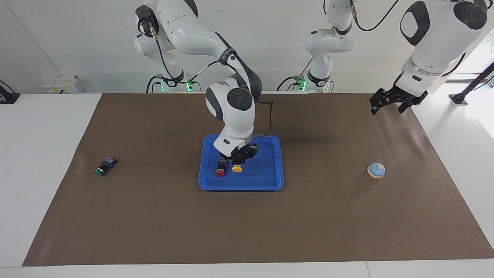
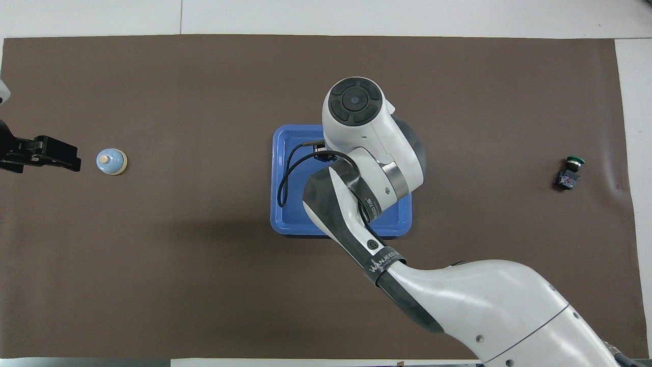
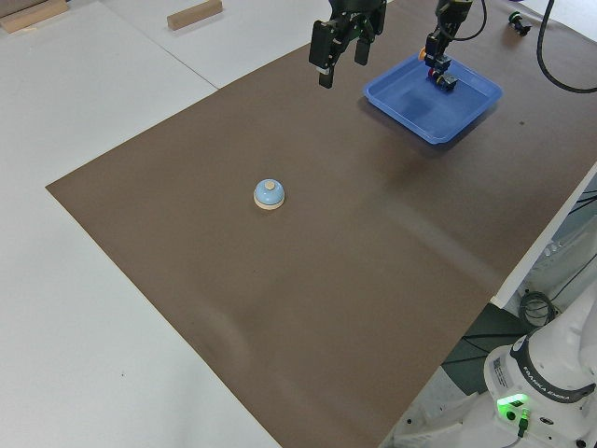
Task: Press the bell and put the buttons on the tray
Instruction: 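Place the yellow button in the tray beside the red one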
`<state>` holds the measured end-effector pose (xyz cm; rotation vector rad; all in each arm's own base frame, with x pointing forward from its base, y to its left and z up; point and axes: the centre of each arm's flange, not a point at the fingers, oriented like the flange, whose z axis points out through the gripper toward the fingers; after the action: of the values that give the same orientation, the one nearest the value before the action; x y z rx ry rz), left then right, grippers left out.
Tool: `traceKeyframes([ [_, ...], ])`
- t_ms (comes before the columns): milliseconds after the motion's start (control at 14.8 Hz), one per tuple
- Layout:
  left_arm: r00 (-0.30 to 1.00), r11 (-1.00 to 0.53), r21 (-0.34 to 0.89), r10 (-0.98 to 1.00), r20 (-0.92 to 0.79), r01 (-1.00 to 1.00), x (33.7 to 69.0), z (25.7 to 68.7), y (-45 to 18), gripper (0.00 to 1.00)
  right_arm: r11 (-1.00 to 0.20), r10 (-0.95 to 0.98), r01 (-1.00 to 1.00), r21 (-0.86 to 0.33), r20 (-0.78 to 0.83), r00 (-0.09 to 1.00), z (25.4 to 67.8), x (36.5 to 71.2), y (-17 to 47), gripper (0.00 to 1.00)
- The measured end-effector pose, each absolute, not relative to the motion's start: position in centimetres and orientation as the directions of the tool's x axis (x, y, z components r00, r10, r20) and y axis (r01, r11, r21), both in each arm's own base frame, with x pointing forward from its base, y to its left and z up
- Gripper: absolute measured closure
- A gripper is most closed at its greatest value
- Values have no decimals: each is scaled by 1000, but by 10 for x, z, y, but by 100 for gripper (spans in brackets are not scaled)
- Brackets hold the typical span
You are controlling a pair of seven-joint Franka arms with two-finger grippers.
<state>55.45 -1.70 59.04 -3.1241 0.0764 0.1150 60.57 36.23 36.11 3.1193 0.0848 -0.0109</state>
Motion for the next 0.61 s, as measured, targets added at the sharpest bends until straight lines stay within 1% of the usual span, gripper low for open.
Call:
traceKeyframes([
  [202, 996, -999, -13, -48, -74, -49, 554, 590, -17, 0, -998, 62, 62, 15, -2, 998, 336, 602, 366, 60],
  [405, 996, -999, -13, -48, -74, -49, 554, 590, -17, 0, -998, 68, 68, 12, -2, 998, 303, 591, 363, 60],
  [608, 996, -999, -13, -48, -74, -49, 554, 590, -17, 0, -997, 71, 71, 11, 1, 998, 304, 587, 362, 60],
])
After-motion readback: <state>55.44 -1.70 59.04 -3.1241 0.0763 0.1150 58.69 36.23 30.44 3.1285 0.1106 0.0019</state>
